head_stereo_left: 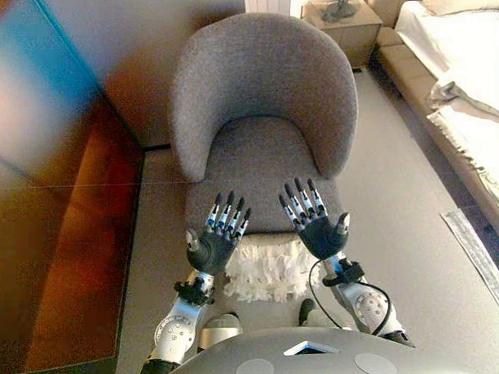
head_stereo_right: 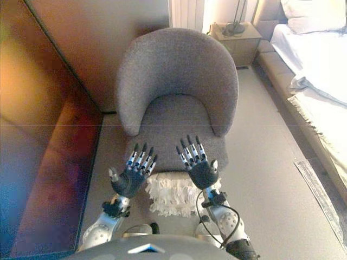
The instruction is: Pick up the cushion and take it to the sofa
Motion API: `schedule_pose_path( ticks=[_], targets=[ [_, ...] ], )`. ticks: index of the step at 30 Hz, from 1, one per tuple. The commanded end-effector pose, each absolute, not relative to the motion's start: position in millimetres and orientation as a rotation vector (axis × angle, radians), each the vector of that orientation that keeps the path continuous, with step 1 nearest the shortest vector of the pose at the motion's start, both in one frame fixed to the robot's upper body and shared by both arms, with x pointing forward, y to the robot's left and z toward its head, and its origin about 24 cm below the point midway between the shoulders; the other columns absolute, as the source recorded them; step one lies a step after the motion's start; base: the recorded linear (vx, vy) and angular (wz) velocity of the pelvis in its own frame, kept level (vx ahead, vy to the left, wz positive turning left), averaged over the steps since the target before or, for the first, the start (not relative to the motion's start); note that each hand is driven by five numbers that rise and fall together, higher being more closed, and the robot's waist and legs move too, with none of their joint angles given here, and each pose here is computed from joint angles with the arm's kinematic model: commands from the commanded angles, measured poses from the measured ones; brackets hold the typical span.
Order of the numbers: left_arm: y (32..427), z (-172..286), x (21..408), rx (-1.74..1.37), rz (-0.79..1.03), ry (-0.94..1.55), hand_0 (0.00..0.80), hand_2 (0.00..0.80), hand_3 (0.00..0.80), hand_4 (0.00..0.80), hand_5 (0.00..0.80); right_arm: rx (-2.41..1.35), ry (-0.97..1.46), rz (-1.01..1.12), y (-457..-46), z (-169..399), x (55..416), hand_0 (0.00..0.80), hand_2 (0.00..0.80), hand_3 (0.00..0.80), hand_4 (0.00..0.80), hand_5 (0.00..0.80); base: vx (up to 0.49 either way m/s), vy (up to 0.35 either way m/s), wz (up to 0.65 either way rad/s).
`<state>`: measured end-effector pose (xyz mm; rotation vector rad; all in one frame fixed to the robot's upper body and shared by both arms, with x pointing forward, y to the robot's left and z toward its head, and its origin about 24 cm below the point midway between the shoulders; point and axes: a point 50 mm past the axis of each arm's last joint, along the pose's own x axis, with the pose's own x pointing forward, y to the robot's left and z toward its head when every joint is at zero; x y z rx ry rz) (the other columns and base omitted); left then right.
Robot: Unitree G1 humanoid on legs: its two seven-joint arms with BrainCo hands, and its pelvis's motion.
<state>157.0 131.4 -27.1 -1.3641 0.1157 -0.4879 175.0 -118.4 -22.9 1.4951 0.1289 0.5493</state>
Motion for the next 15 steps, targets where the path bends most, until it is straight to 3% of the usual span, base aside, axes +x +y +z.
schedule_pose_path(
  ticks=[1,11,15],
  targets=[
    [135.1,-8.7,170.0,-1.367,-0.569,-0.002,0.0,0.0,0.0,0.0,0.0,1.494,0.007,0.648,-113.7,-4.2,187.3,0.0,0.0,0.0,0.0,0.0,0.0,0.0,0.0],
    [141.0,-10.8,174.1,-1.298,-0.521,0.038,0.0,0.0,0.0,0.0,0.0,1.406,0.069,0.629,-113.9,-7.9,187.8,0.0,0.0,0.0,0.0,0.0,0.0,0.0,0.0],
    [163.4,-21.9,177.0,-0.98,-0.336,0.136,0.0,0.0,0.0,0.0,0.0,1.131,0.192,0.488,-125.8,-22.5,188.9,0.0,0.0,0.0,0.0,0.0,0.043,0.027,0.0]
  ],
)
